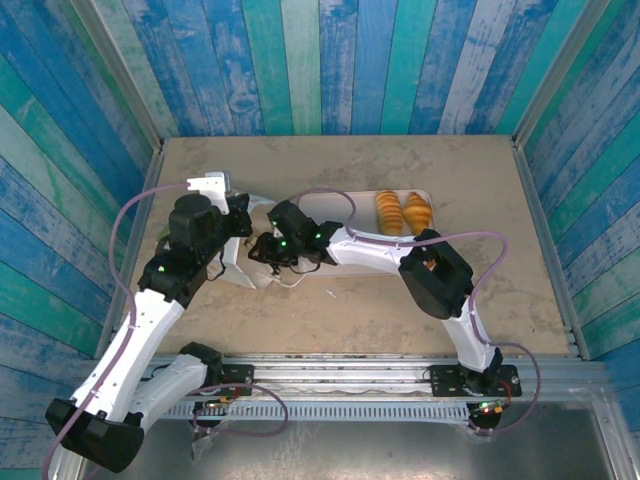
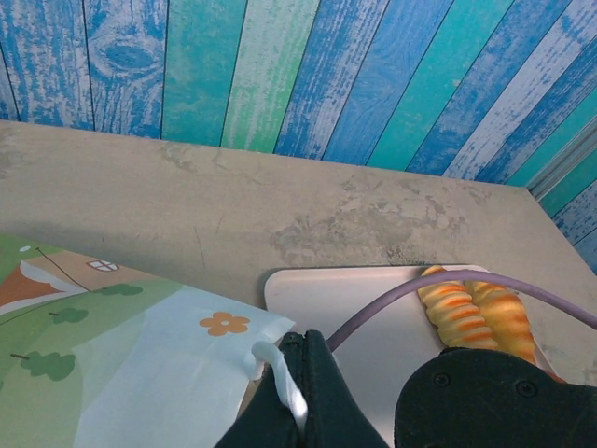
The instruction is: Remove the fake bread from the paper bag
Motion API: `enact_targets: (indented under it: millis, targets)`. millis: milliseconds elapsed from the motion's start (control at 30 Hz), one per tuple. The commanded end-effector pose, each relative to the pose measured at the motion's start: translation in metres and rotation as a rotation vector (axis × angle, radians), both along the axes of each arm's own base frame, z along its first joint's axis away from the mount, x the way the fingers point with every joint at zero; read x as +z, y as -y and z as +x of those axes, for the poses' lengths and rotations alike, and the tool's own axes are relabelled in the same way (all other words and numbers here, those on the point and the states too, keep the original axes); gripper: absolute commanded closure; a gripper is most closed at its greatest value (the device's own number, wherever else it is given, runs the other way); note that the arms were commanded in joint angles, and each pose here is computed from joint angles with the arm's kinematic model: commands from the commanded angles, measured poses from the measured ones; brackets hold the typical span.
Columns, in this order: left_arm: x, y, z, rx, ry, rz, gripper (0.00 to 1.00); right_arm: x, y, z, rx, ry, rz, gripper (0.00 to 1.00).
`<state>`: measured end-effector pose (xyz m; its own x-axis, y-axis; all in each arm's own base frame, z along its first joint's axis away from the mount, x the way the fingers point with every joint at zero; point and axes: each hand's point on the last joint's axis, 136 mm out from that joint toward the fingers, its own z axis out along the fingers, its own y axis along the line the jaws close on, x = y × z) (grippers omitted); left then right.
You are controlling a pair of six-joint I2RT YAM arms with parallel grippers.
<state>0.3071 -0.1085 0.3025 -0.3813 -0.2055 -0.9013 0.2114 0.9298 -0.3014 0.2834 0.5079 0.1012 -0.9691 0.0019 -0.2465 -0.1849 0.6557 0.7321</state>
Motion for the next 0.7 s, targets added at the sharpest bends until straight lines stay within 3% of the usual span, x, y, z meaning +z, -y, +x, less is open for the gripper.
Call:
enact_targets:
  millis: [0,233,667]
  targets:
    - [0.006,-0.002,0.0,0.009,0.029,-0.016,1.0,0.016,-0.005,0.011,-0.009,0.054,0.027,0.65]
    - [0.0,-0.009,0.004,0.066,0.015,-0.031,1.0,0.047,0.023,0.005,0.053,0.216,-0.066,0.75]
    - [-0.001,-0.008,0.015,0.095,0.008,-0.075,1.0,0.052,0.098,-0.025,0.225,0.548,-0.599,0.75]
